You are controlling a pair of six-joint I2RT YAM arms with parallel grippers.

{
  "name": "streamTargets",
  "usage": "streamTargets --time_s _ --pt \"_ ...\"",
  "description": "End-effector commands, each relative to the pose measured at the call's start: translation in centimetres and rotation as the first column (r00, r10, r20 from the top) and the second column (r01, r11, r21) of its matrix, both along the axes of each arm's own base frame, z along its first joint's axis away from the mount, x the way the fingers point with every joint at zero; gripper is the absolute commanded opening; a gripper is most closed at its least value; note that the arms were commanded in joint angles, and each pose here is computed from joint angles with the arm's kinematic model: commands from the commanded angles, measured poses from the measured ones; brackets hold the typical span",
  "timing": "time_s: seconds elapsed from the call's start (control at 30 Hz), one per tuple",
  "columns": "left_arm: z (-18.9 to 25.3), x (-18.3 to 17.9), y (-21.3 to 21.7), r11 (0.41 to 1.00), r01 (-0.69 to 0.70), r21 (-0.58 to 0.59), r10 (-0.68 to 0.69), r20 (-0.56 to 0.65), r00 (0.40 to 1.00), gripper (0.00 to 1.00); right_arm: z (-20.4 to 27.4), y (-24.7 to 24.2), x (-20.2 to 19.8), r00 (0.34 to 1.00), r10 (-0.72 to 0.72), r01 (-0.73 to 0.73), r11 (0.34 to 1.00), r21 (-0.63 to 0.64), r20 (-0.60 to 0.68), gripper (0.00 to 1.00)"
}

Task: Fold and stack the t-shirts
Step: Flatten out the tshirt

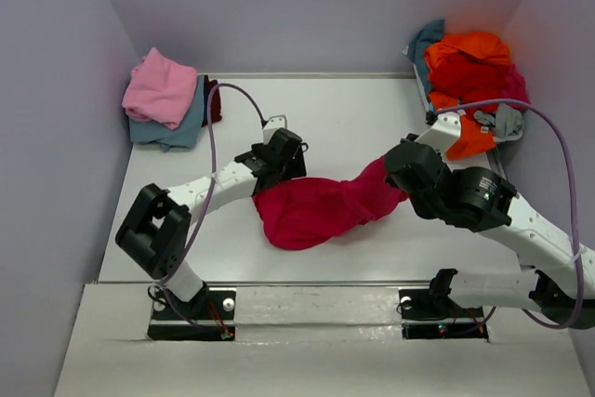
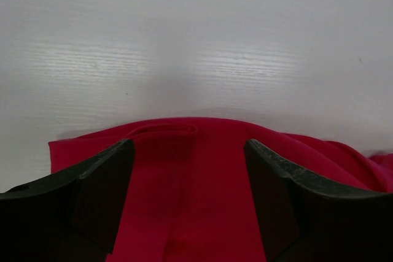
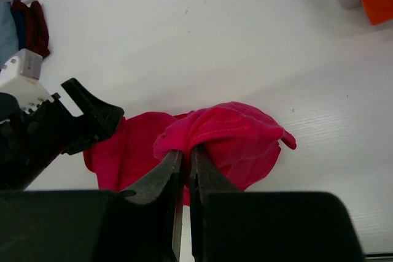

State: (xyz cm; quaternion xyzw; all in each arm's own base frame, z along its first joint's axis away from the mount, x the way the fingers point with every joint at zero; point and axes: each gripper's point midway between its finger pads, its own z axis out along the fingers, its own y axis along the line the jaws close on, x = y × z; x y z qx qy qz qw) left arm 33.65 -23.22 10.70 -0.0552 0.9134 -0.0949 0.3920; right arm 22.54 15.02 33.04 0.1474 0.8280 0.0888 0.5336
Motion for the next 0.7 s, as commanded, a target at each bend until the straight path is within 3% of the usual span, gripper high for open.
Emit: streamTargets --time_s 0.0,0.3,0.5,0.67 --pt "-0.3 1.5 -1.5 0.997 -0.012 -0.082 0.012 0.009 1.000 0.82 0.6 -0.4 -0.2 1.000 -0.020 0.019 0.999 0.045 0.020 0.07" --pt "-2.7 3.3 -3.3 0.997 0.027 -0.069 -0.028 -0.024 0.999 0.80 0.1 0.1 -0.2 1.000 -0.007 0.007 0.999 0.044 0.004 0.07" --pt "0.2 6.8 -5.8 0.996 0.085 -0.043 -0.083 0.037 0.996 0.78 -0.1 0.6 -0.1 1.000 0.000 0.000 0.999 0.043 -0.003 0.07" --pt "-1.2 6.7 -6.9 0.991 0.131 -0.039 -0.132 -0.021 0.991 0.76 -0.3 0.5 -0.1 1.000 -0.004 0.005 0.999 0.044 -0.008 0.07"
